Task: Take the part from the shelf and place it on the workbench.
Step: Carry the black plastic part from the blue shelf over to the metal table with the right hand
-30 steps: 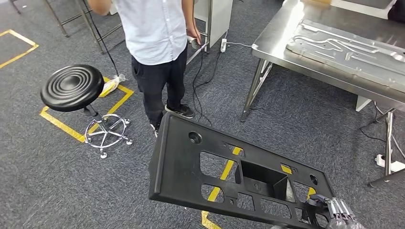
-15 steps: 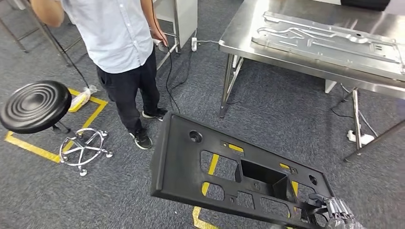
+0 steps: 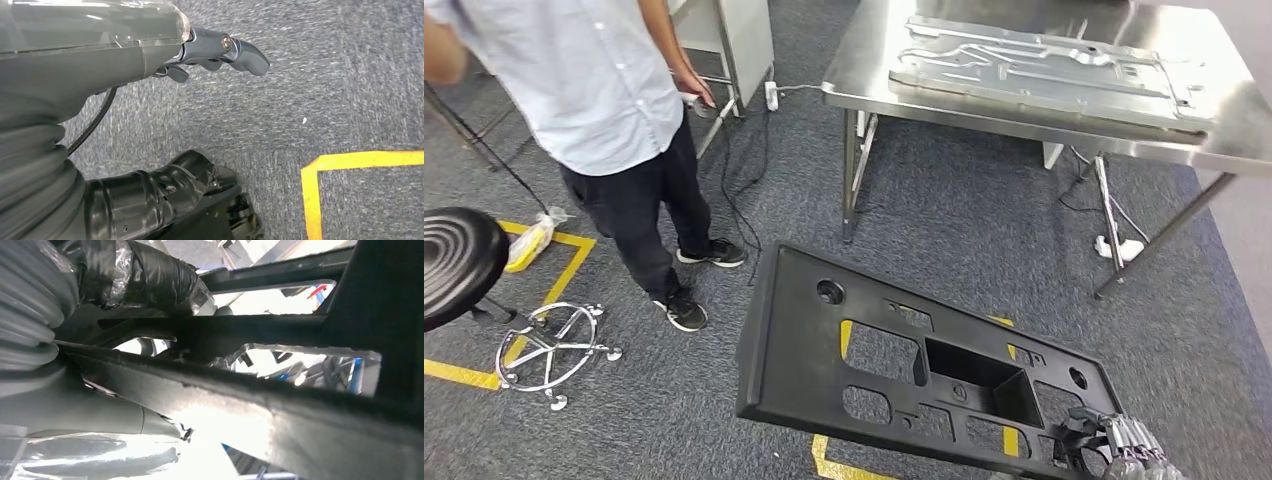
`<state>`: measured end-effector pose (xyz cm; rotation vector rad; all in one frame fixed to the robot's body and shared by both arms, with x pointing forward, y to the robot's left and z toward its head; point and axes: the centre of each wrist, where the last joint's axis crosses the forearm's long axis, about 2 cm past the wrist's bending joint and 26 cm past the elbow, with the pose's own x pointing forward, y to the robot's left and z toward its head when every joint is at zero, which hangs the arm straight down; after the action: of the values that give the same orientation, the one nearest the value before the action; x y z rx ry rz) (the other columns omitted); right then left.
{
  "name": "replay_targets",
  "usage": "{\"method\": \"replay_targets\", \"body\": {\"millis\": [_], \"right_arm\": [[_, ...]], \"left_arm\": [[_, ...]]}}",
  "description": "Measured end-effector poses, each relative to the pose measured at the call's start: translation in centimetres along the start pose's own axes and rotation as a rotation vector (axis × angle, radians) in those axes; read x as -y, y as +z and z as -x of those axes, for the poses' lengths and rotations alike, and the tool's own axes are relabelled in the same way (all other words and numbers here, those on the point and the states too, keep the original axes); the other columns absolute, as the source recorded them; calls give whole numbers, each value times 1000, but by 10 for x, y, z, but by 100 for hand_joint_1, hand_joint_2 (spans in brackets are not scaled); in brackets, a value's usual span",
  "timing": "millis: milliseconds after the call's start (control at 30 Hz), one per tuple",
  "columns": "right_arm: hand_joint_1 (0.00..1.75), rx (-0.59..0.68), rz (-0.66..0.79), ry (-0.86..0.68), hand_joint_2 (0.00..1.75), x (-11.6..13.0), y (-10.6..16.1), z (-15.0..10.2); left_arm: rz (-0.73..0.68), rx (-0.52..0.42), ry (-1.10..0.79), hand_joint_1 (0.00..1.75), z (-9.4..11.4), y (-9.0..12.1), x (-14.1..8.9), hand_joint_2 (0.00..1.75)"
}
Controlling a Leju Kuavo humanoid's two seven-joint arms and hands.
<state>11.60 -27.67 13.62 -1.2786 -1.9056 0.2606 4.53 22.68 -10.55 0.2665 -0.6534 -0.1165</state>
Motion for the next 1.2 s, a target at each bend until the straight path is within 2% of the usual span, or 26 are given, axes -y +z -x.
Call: {"method": "replay_targets", "body": {"millis": [467, 667, 1200], "right_arm": [[175, -8, -54, 2, 175, -5, 2, -2], [175, 55, -103, 38, 175, -8, 4, -4], [175, 49, -126, -33, 175, -12, 6, -3]], "left_arm": [[16, -4, 1, 0, 0, 0, 0, 175], [50, 6, 3, 0, -1, -1, 0, 175], [55, 21, -6, 0, 1, -1, -1, 175]]}}
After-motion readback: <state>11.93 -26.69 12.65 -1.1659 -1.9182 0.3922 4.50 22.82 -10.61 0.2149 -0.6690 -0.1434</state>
